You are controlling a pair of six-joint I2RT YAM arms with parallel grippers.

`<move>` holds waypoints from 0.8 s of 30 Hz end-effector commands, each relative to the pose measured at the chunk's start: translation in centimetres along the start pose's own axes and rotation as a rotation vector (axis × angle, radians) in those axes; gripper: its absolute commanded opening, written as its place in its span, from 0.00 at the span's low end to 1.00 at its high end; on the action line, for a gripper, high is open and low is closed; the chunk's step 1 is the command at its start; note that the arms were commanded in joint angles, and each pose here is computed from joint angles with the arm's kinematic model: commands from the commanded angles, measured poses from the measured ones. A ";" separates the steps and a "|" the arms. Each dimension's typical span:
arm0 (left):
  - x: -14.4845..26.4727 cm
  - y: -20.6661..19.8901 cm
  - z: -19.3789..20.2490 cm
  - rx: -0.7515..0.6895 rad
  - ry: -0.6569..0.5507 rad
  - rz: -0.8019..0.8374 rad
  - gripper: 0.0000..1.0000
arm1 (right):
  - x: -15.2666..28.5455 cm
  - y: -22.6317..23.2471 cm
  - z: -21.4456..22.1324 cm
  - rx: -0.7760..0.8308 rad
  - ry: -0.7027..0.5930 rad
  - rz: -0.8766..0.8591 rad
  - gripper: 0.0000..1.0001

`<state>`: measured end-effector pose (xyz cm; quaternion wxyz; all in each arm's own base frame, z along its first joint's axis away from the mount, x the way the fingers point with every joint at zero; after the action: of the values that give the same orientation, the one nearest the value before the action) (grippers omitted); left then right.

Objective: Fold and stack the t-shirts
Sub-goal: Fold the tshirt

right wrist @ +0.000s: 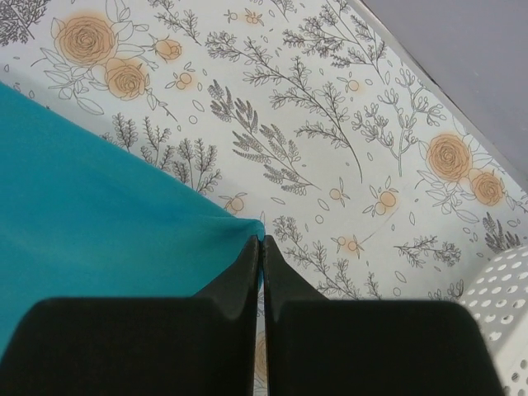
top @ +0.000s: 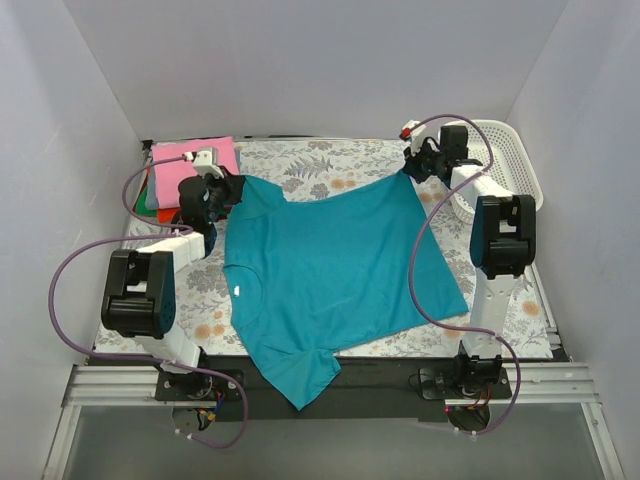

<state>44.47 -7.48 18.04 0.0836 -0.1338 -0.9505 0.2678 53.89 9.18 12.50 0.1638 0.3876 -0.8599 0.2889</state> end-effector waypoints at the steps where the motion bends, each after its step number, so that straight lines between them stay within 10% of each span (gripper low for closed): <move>1: 1.8 -2.2 -3.0 -0.061 -0.057 0.059 0.00 | 2.7 -1.2 -3.1 0.011 -0.125 0.003 0.01; 24: 9.6 -3.3 0.9 -0.008 0.067 0.079 0.00 | 9.3 3.1 -1.5 -0.024 -0.207 -0.101 0.01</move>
<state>35.07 -7.77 19.88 0.0952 -0.1775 -0.9442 0.2605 46.26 6.78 15.48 0.1197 0.4542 -0.8546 0.2214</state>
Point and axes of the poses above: each gripper's point midway between its finger pads, its own x axis back along the fingers, its own y axis along the line the jaws close on, z = x × y, the point moved 4 cm from there along x, back along the fingers, and after that the axes turned 14 degrees about x, right-handed, at the moved point
